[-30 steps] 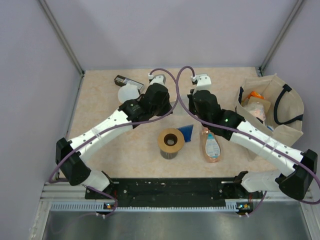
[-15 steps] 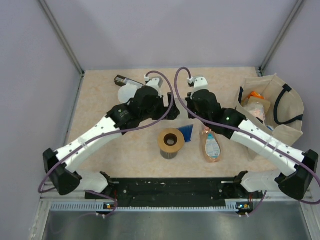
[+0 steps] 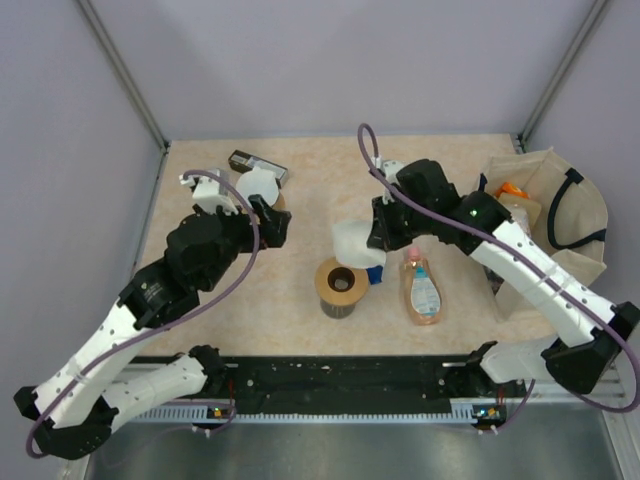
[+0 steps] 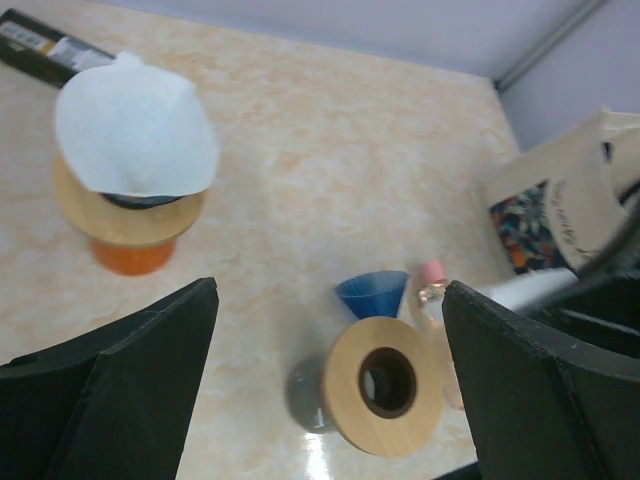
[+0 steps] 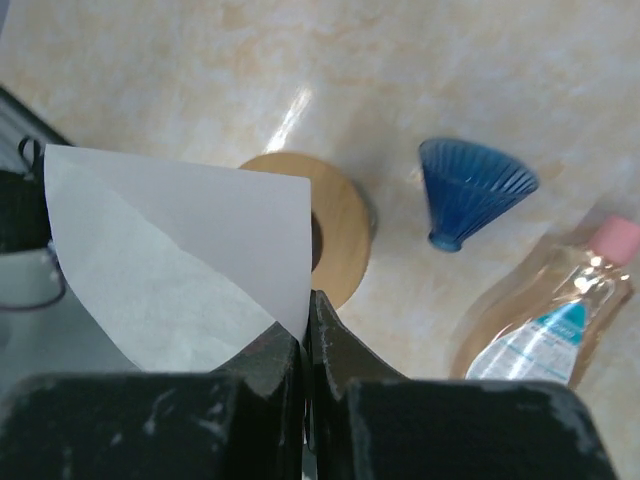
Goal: Place the coffee filter in the dripper
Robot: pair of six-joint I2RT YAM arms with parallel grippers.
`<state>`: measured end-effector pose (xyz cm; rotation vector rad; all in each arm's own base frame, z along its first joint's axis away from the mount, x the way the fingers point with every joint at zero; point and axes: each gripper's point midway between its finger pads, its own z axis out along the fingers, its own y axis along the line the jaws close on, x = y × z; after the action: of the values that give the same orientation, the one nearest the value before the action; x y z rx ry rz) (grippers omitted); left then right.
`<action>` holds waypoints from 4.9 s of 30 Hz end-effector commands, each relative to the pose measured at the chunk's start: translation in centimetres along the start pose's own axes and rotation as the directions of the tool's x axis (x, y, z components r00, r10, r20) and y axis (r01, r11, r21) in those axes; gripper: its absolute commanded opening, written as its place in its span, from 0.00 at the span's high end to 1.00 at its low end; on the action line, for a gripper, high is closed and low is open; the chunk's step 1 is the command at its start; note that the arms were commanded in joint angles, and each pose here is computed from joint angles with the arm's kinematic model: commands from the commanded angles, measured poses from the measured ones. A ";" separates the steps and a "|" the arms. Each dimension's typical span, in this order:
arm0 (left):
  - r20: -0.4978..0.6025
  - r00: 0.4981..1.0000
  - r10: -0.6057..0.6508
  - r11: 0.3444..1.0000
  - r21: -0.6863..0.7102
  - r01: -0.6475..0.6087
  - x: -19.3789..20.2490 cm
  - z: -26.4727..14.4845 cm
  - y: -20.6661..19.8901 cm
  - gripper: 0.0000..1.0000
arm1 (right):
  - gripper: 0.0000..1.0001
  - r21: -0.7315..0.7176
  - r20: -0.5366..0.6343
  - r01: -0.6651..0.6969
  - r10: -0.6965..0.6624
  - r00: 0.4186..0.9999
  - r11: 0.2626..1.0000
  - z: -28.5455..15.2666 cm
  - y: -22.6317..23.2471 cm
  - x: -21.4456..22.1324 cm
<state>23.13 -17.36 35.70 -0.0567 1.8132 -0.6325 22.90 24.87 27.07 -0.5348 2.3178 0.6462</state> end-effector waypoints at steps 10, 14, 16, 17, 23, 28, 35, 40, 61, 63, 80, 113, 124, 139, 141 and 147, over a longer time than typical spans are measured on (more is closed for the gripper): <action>-0.086 0.990 -0.111 0.940 -0.334 0.077 5.5 3.5 11.9 0.01 | 1.00 -0.195 -0.365 -0.079 0.002 0.931 0.978 0.4 3.9 5.1; -0.097 0.988 -0.116 0.932 -0.355 0.075 6.1 3.5 12.8 0.01 | 1.00 -0.189 -0.396 -0.075 -0.006 0.918 0.979 1.6 4.0 5.6; -0.103 0.988 -0.116 0.932 -0.355 0.073 6.3 3.5 12.9 0.01 | 1.00 -0.181 -0.404 -0.069 -0.010 0.915 0.981 2.3 3.9 5.6; -0.107 0.987 -0.117 0.931 -0.357 0.072 6.5 3.5 13.0 0.01 | 1.00 -0.177 -0.409 -0.067 -0.012 0.912 0.982 2.6 3.8 5.7; -0.104 0.989 -0.109 0.940 -0.333 0.068 6.4 3.5 12.7 0.01 | 1.00 -0.134 -0.394 -0.036 -0.019 0.919 0.990 4.1 3.0 5.2; -0.112 0.988 -0.105 0.943 -0.328 0.063 6.6 3.6 12.7 0.01 | 1.00 -0.141 -0.401 -0.013 -0.046 0.915 0.990 4.8 3.2 5.9; -0.128 0.986 -0.109 0.947 -0.315 0.064 6.9 3.8 12.4 0.01 | 0.93 -0.097 -0.383 0.025 -0.061 0.922 0.995 5.9 2.6 6.3; -0.127 0.985 -0.112 0.947 -0.313 0.068 7.0 3.7 12.4 0.01 | 0.82 -0.102 -0.384 0.029 -0.067 0.921 0.994 6.3 2.7 6.6; -0.116 0.986 -0.121 0.943 -0.323 0.078 7.0 3.3 12.6 0.01 | 0.48 0.015 -0.094 0.161 -0.159 0.983 0.987 1.2 1.4 0.0; -0.118 0.986 -0.117 0.941 -0.329 0.073 7.1 3.2 12.8 0.01 | 0.50 0.000 -0.057 0.172 -0.172 0.983 0.985 0.3 2.0 -0.9; -0.102 0.987 -0.125 0.930 -0.359 0.081 7.6 1.6 13.6 0.01 | 0.87 -0.150 -0.156 0.320 -0.342 0.927 0.935 3.9 6.9 3.1; -0.117 0.988 -0.099 0.919 -0.391 0.046 7.6 1.8 14.3 0.01 | 0.89 -0.142 -0.345 0.311 -0.341 0.874 0.940 9.5 5.0 9.2; -0.114 0.989 -0.095 0.916 -0.398 0.042 7.4 1.7 14.4 0.01 | 0.89 -0.075 -0.309 0.325 -0.332 0.891 0.943 11.1 4.0 9.4; -0.125 0.988 -0.094 0.916 -0.400 0.036 7.6 1.8 14.5 0.01 | 0.89 -0.023 -0.327 0.364 -0.351 0.877 0.931 12.3 3.4 10.7; -0.127 0.988 -0.092 0.916 -0.401 0.034 7.6 1.8 14.5 0.01 | 0.89 -0.026 -0.329 0.368 -0.356 0.875 0.929 12.3 3.6 10.8; -0.125 0.988 -0.095 0.916 -0.398 0.038 7.5 1.8 14.4 0.01 | 0.89 -0.012 -0.306 0.370 -0.356 0.883 0.929 11.7 3.8 9.8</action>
<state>25.73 -8.58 21.30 -0.3572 2.0936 -0.3149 19.56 32.03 13.29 -1.1003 2.4282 0.3586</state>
